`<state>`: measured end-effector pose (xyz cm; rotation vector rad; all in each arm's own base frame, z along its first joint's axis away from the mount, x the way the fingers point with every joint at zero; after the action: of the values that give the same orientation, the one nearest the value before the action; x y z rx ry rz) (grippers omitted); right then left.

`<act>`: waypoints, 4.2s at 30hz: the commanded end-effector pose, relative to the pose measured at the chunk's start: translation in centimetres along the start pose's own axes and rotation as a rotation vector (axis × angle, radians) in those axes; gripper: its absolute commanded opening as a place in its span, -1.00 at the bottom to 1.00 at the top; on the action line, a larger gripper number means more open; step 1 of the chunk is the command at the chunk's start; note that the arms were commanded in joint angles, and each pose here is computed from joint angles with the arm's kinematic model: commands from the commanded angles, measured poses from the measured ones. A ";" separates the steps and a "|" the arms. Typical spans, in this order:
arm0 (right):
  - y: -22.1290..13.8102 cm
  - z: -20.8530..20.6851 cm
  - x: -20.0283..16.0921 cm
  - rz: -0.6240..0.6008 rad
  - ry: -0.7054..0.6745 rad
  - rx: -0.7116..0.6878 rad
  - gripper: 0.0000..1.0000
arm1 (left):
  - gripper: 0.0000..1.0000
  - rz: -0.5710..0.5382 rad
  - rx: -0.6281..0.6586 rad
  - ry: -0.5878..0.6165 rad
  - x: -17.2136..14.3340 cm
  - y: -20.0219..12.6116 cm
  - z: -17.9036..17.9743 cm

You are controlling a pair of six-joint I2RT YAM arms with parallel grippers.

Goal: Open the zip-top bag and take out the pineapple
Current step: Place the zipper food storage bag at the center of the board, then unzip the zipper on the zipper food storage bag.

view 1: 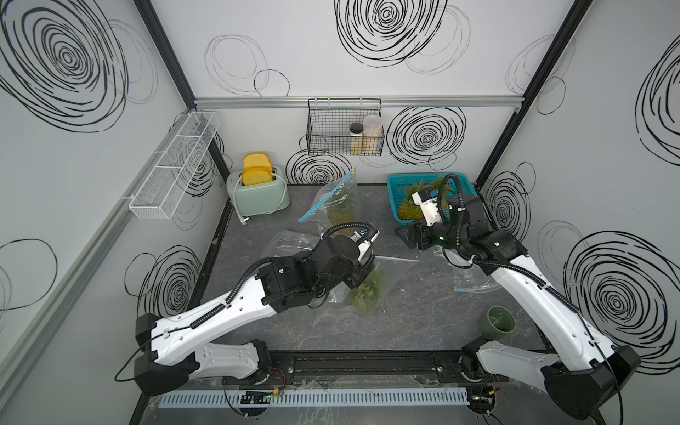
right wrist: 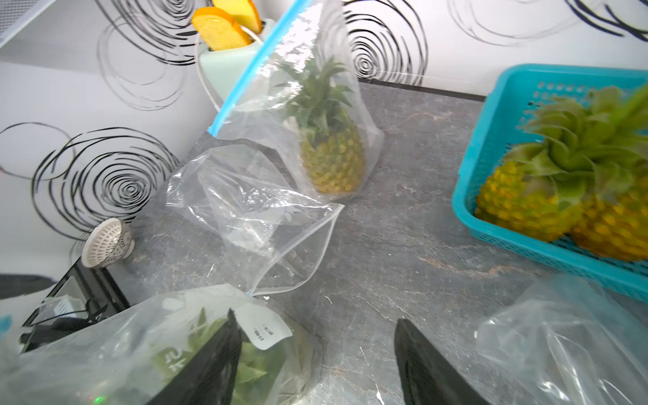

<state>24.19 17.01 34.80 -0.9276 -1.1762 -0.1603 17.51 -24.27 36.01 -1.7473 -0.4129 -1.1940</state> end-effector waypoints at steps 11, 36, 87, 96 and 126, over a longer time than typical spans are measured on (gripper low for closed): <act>-1.7 9.1 4.5 -0.046 -0.388 0.267 0.44 | 0.31 -0.119 0.142 -0.361 0.4 -7.5 9.7; 7.5 21.3 2.5 0.254 -0.690 0.635 0.35 | 0.31 -0.116 0.291 -0.700 -8.7 -7.2 16.1; 10.0 22.9 -0.2 0.377 -0.923 0.513 0.25 | 0.31 -0.135 0.253 -0.727 -8.9 -7.2 16.4; 8.6 22.7 -0.7 0.411 -0.947 0.487 0.24 | 0.31 -0.135 0.246 -0.728 -8.8 -7.1 16.4; 8.2 22.2 -0.8 0.442 -0.894 0.417 -0.82 | 0.30 -0.134 0.222 -0.749 -9.3 -7.1 16.3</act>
<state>11.86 38.51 29.84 -0.8412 -1.6729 0.9754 16.62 -4.96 30.05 -1.9196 -1.0386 -0.4927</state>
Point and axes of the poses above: each gripper's point midway between its finger pads, its own y axis out along the fingers, its own z axis along the line the jaws close on, x = y × z, the point moved 7 cm from there along -y, back along the fingers, and after that the axes turned 15 degrees about -y, right-handed, at the moved point
